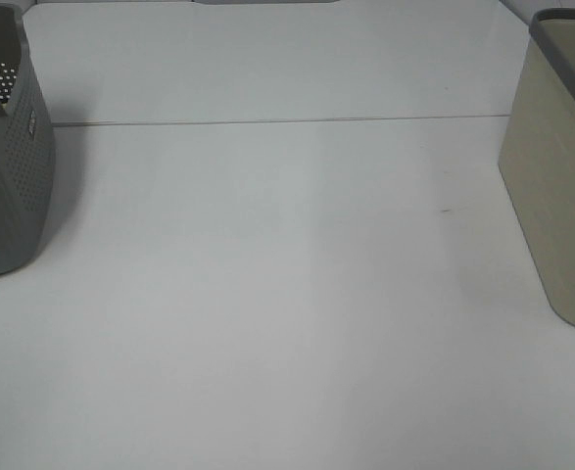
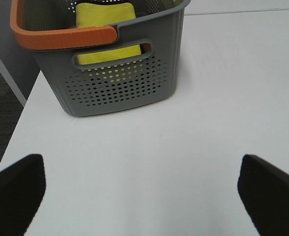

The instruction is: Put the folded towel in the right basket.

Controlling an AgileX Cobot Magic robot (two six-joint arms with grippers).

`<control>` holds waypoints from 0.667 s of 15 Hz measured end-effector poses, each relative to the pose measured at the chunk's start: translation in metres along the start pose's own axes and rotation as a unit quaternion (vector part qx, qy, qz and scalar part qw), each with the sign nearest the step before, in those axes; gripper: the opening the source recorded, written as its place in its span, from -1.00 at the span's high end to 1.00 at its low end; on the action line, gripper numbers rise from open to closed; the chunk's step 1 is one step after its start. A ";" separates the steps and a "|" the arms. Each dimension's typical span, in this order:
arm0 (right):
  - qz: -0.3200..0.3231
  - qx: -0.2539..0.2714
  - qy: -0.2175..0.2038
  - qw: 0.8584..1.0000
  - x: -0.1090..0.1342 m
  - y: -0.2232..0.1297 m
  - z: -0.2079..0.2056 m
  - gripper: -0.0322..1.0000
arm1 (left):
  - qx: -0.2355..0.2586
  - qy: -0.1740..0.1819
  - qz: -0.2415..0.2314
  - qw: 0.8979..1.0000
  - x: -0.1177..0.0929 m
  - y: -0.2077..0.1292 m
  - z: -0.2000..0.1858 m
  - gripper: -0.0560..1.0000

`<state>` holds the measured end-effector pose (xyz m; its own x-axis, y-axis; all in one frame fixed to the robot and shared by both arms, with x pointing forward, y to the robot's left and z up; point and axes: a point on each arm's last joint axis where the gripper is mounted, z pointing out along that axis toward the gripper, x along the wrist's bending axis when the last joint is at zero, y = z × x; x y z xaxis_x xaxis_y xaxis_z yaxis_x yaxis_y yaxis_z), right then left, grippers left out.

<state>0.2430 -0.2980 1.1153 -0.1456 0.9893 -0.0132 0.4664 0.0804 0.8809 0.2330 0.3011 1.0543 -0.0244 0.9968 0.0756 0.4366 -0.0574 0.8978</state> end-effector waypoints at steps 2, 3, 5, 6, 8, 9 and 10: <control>-0.001 -0.025 -0.036 0.999 -0.006 -0.023 -0.007 -0.48 | 0.000 0.000 0.000 1.000 0.000 0.000 0.000 -0.98; -0.004 -0.031 -0.046 0.998 -0.008 -0.031 -0.008 -0.48 | 0.000 0.000 0.000 1.000 0.000 0.000 0.000 -0.98; -0.002 -0.004 -0.062 0.998 -0.011 -0.051 0.006 -0.48 | 0.000 0.000 0.000 1.000 0.000 0.000 0.000 -0.98; -0.002 0.004 -0.062 0.998 -0.011 -0.054 0.010 -0.48 | 0.000 0.000 0.000 1.000 0.000 0.000 0.000 -0.98; -0.004 0.029 -0.062 0.998 -0.010 -0.062 0.020 -0.48 | 0.000 0.000 0.000 1.000 0.000 0.000 0.000 -0.98; -0.005 0.040 -0.063 0.997 -0.011 -0.066 0.024 -0.48 | 0.000 0.000 0.000 1.000 0.000 0.000 0.000 -0.98; -0.006 0.051 -0.065 0.997 -0.011 -0.070 0.028 -0.48 | 0.000 0.000 0.000 1.000 0.000 0.000 0.000 -0.98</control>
<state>0.2360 -0.3110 1.0408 -0.0414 0.9951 -0.0902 0.5518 0.0980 0.8282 0.2330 0.3011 1.0543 -0.0244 0.9968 0.0756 0.4366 -0.0574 0.8978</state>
